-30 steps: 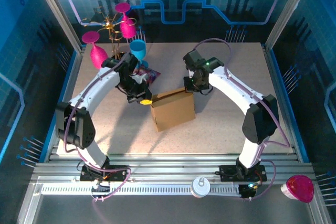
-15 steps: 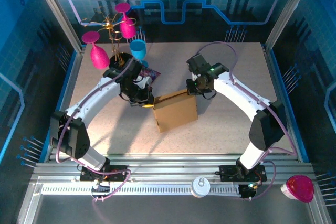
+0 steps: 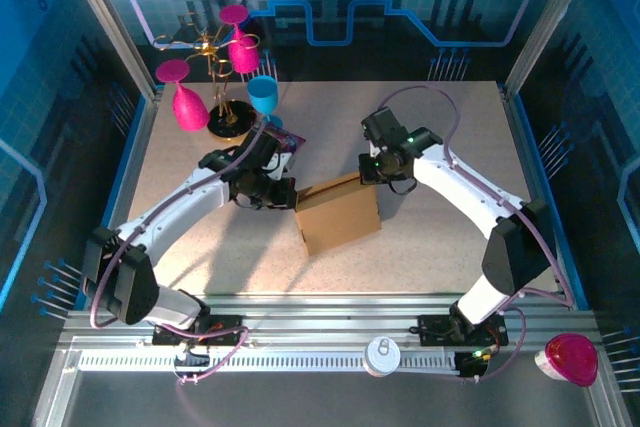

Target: Fold the paper box

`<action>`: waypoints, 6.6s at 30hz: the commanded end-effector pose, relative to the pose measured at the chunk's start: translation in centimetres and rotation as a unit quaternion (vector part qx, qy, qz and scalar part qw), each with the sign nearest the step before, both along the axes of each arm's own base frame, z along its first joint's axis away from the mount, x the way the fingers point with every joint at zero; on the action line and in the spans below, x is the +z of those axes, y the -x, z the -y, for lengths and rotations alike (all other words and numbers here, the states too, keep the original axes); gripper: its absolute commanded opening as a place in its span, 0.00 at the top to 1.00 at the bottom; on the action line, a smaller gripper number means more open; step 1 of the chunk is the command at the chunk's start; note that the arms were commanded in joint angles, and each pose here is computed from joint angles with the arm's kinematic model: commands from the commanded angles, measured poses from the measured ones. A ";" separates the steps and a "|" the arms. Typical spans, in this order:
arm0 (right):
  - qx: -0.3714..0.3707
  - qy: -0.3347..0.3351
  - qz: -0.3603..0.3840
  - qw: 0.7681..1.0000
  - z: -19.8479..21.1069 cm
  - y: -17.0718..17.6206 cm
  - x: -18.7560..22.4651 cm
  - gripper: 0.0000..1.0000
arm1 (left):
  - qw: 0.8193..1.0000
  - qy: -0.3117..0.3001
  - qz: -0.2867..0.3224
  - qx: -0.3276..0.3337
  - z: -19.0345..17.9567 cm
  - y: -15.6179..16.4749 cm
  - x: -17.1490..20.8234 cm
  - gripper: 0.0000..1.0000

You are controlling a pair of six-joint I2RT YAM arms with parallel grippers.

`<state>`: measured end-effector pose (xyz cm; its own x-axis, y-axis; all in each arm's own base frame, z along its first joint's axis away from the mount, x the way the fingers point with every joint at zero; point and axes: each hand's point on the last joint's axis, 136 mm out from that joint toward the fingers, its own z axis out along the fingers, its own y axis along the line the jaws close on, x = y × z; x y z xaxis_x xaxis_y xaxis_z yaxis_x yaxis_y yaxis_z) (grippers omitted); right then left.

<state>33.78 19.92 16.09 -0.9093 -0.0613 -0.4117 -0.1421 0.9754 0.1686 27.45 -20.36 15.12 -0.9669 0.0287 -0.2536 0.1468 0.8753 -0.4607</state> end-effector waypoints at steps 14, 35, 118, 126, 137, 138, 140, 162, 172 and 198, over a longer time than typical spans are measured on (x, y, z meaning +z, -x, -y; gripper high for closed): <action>0.036 -0.119 0.060 0.990 -4.7 -2.2 2.8 1.00 | 0.984 -0.014 0.176 0.004 1.0 -6.0 4.5 1.00; 0.025 -0.132 0.054 0.989 -3.8 -0.5 1.0 0.99 | 0.973 -0.094 0.212 -0.014 0.9 -3.8 0.7 1.00; -0.430 -0.429 -0.223 0.762 1.5 7.2 -3.4 0.57 | 0.970 0.131 0.025 0.203 0.9 2.6 4.0 0.34; -0.429 -0.425 -0.225 0.765 1.5 7.4 -3.7 0.57 | 0.829 0.315 -0.141 0.439 0.4 -0.4 5.2 0.35; -0.423 -0.430 -0.226 0.765 1.2 6.8 -3.5 0.58 | 0.782 0.290 -0.254 0.490 2.3 -0.9 2.6 0.33; -0.423 -0.430 -0.227 0.765 1.2 6.8 -3.5 0.58 | 0.785 0.283 -0.253 0.489 2.2 -0.8 2.4 0.33; -0.421 -0.430 -0.227 0.765 1.1 6.7 -3.5 0.58 | 0.784 0.276 -0.250 0.496 1.9 -0.8 2.0 0.33; -0.416 -0.421 -0.226 0.774 1.2 6.5 -4.0 0.59 | 0.777 0.261 -0.242 0.519 0.1 -1.2 -2.7 0.69; -0.397 -0.397 -0.220 0.798 2.4 6.8 -4.3 0.62 | 0.774 0.248 -0.253 0.525 -0.3 -0.1 -4.3 0.84; -0.318 -0.379 -0.183 0.850 3.3 7.1 -2.5 0.74 | 0.812 0.286 -0.223 0.457 0.2 -0.3 -4.1 0.76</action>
